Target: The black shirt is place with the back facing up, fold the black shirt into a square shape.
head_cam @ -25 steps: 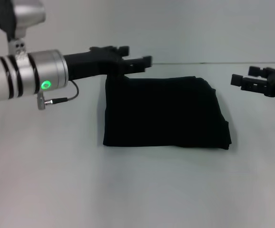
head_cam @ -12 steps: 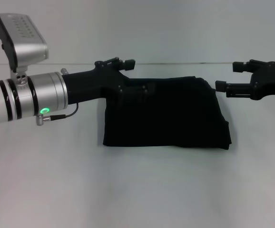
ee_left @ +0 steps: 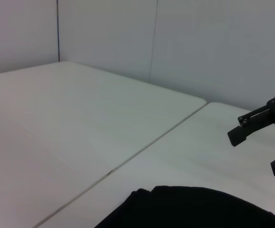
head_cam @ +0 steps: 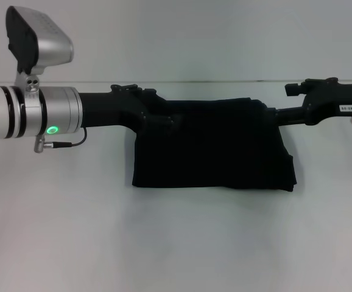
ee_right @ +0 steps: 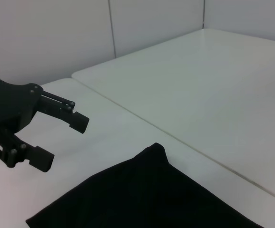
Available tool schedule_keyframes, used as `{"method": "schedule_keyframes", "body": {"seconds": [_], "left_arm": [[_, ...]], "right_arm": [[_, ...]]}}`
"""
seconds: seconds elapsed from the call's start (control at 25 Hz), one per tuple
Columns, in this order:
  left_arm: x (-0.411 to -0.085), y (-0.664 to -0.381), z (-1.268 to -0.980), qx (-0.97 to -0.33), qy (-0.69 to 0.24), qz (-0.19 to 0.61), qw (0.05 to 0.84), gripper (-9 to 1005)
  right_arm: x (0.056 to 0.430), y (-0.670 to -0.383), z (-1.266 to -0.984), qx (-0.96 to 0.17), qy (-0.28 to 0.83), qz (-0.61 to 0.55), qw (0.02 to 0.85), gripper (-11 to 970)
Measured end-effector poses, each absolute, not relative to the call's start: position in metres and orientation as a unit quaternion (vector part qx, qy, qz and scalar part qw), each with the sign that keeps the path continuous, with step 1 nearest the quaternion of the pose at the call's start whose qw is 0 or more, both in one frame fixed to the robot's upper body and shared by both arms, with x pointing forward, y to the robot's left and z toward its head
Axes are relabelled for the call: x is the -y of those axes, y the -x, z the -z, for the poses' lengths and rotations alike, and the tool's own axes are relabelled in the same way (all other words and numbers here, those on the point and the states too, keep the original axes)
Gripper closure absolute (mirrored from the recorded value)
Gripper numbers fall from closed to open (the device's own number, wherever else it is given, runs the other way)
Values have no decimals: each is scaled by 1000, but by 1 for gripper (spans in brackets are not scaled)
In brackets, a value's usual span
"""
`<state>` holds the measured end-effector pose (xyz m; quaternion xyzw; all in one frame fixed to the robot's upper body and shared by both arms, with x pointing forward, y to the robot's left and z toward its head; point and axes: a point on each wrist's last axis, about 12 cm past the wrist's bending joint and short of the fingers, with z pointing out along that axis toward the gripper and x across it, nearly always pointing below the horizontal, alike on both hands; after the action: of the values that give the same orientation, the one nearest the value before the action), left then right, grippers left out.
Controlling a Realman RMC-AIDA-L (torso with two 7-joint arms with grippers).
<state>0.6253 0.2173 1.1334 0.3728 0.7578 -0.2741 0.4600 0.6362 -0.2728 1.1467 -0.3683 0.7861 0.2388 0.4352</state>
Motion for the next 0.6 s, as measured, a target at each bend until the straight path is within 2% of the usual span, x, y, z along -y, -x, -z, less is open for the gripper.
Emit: {"method": "schedule_keyframes", "body": {"seconds": [0.6], "left_arm": [[-218, -625, -1129, -764, -373, 266, 454, 84]], "right_arm": [[267, -637, -1143, -788, 370, -233, 432, 32]]}}
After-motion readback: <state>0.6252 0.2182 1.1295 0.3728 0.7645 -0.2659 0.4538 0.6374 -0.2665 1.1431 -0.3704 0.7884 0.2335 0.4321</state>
